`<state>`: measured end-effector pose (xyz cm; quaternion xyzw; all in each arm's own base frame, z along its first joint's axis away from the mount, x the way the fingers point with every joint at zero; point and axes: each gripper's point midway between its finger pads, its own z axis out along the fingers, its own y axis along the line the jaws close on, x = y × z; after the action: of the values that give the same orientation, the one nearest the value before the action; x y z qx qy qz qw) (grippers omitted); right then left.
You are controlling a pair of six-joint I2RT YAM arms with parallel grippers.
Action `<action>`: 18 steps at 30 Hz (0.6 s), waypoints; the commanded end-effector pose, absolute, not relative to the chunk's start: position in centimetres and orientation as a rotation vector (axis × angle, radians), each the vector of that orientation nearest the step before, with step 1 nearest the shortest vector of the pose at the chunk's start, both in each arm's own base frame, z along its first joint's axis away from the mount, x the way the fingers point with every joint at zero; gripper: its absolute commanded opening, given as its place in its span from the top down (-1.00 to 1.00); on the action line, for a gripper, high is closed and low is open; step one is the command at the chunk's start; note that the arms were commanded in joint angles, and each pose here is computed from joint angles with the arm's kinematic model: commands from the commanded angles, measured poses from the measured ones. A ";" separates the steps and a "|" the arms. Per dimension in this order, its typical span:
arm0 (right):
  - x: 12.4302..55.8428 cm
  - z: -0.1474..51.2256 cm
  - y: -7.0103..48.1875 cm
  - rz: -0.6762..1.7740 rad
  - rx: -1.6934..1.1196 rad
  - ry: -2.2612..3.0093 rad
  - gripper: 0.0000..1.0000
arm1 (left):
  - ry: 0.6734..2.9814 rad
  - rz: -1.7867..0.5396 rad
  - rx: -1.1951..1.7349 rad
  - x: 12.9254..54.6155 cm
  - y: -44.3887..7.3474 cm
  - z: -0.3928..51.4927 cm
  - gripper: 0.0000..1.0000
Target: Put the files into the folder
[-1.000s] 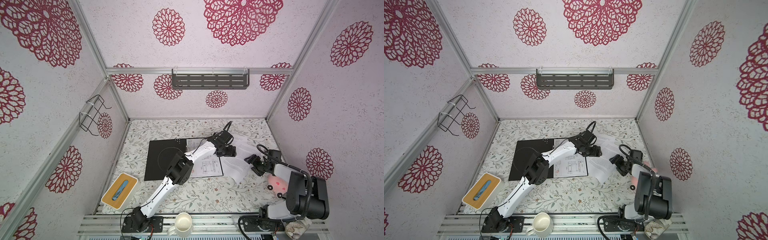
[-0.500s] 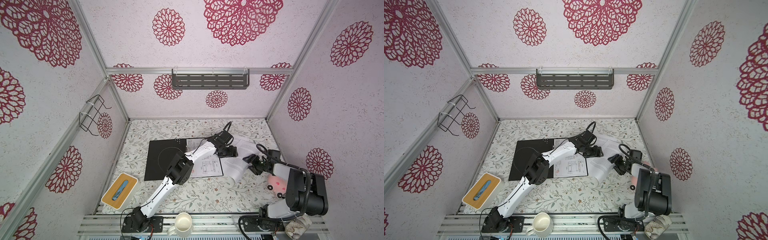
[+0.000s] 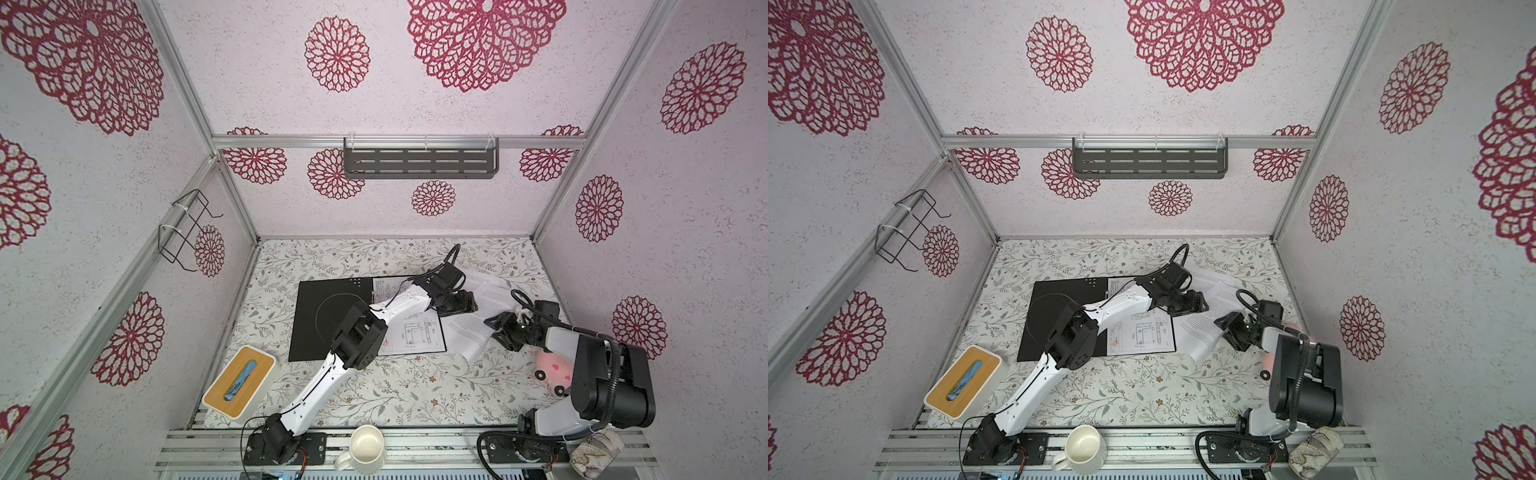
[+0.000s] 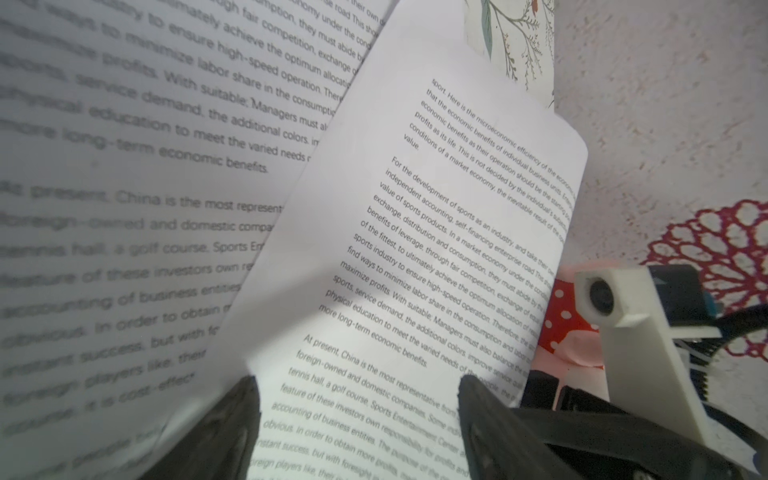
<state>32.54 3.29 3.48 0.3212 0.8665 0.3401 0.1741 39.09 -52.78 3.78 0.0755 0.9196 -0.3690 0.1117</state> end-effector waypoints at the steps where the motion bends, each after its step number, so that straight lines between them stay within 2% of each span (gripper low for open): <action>1: 32.4 3.8 3.8 1.009 0.903 2.463 -0.13 | 2.732 -1.088 0.162 38.8 -52.4 3.3 -0.55; 9: 32.6 4.1 4.1 1.044 0.895 2.453 0.01 | 2.711 -1.153 0.098 39.0 -52.8 4.1 -0.54; 14: 32.4 4.2 4.0 1.047 0.910 2.451 0.21 | 2.687 -1.175 0.055 39.2 -52.9 5.0 -0.53; 18: 32.3 4.2 3.6 1.036 0.931 2.452 0.27 | 2.633 -1.231 0.024 39.7 -53.4 6.7 -0.53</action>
<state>32.29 3.76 3.75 0.3213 0.8612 0.3585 0.1630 39.33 -53.22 4.08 0.0221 0.9091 -0.4026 0.1044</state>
